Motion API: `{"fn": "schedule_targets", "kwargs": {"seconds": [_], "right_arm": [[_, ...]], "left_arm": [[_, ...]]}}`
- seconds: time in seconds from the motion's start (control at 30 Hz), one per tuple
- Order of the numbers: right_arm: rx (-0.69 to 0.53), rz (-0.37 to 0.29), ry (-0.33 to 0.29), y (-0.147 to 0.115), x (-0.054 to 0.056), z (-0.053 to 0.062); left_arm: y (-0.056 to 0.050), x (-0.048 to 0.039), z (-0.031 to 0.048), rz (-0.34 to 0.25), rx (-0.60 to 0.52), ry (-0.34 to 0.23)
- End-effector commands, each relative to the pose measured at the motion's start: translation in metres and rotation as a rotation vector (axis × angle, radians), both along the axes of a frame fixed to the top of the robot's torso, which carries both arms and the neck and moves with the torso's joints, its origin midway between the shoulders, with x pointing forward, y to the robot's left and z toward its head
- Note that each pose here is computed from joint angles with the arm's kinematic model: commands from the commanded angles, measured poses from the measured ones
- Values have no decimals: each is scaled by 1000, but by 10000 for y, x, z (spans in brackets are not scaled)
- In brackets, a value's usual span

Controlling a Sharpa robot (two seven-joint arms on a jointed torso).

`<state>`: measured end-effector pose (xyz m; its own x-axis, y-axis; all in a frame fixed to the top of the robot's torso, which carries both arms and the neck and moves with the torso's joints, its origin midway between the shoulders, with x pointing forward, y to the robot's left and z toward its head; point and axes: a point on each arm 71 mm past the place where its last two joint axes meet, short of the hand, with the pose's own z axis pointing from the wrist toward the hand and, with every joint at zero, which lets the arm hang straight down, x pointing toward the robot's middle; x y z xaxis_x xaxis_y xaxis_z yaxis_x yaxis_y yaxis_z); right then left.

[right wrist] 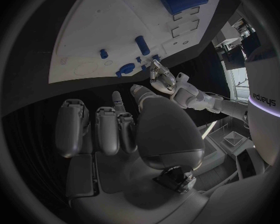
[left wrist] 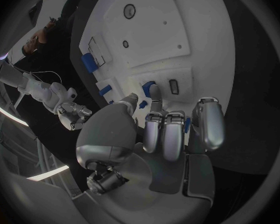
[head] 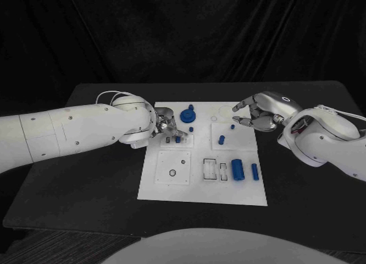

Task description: Assemble the parts on the task board

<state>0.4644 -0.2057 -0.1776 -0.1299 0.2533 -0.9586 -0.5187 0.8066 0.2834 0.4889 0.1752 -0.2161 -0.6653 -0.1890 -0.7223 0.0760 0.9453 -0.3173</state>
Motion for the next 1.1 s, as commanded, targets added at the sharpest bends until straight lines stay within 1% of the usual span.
{"fn": "schedule_targets", "kwargs": {"seconds": [0.03,0.27,0.4,0.47,0.6,0.7,0.73,0.77,0.8,0.9,1.03,1.1], "right_arm": [[0,-10,-6,-6,0,-8],[1,-12,-8,-18,-3,-7],[5,-14,-13,-31,-7,-2],[7,-16,-16,-37,-8,1],[17,-17,-30,-54,-16,16],[24,-16,-41,-62,-22,26],[30,-14,-49,-65,-26,35],[31,-13,-51,-66,-28,37],[35,-11,-57,-70,-31,43],[46,-8,-72,-82,-46,62],[59,-6,-93,-100,-63,108],[64,-5,-102,-108,-68,137]], "left_arm": [[1,-11,-11,-5,9,10],[40,-16,2,12,0,-5],[94,-34,47,24,-12,-35],[120,-30,94,31,-22,-57],[173,6,257,44,-51,-122],[199,26,356,48,-69,-158],[213,37,420,46,-82,-180],[216,39,435,45,-84,-184],[221,45,470,41,-91,-195],[233,57,536,34,-99,-211],[270,91,587,34,-97,-221],[295,123,594,37,-88,-218]]}}
